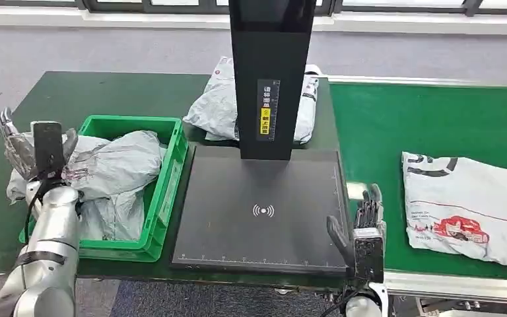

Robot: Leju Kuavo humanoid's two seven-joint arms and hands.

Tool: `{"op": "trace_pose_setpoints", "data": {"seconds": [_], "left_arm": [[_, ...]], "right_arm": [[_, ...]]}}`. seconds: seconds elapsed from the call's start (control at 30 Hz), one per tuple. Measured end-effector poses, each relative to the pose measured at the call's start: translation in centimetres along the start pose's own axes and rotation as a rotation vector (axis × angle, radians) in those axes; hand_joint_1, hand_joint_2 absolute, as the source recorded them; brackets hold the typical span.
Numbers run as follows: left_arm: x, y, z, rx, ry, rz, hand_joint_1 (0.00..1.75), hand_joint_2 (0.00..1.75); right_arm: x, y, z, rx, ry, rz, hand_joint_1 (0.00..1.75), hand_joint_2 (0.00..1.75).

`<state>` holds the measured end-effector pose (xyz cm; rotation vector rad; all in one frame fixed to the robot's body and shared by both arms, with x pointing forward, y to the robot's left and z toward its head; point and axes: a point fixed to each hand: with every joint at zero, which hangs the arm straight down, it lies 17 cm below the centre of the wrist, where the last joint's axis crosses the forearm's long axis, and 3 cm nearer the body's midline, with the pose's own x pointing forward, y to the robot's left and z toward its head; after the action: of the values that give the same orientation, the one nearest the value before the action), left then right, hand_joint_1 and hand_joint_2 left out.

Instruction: Moved the parcel from conveyor to table for the left to box.

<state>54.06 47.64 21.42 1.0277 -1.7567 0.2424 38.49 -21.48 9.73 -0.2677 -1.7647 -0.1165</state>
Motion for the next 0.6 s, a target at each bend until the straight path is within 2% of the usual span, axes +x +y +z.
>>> {"op": "trace_pose_setpoints", "data": {"seconds": [0.13, 0.33, 0.47, 0.6], "left_arm": [[1.0, -1.3, 0.6, -0.048, 0.007, 0.154, 0.0, 1.75], [5.0, -5.5, 3.9, -0.206, -0.035, 0.368, 0.0, 1.75], [9.2, -9.7, 8.0, -0.365, -0.101, 0.453, 0.0, 1.75], [14.3, -13.9, 13.8, -0.501, -0.213, 0.45, 0.0, 1.75]], "right_arm": [[0.0, 0.0, -0.3, -0.002, -0.001, -0.001, 0.0, 1.75], [0.3, 0.3, -1.0, 0.009, -0.024, 0.013, 0.0, 1.75], [1.1, 1.5, -1.7, 0.044, -0.061, 0.051, 0.0, 1.75], [2.0, 3.4, -3.0, 0.092, -0.087, 0.091, 0.0, 1.75]]}}
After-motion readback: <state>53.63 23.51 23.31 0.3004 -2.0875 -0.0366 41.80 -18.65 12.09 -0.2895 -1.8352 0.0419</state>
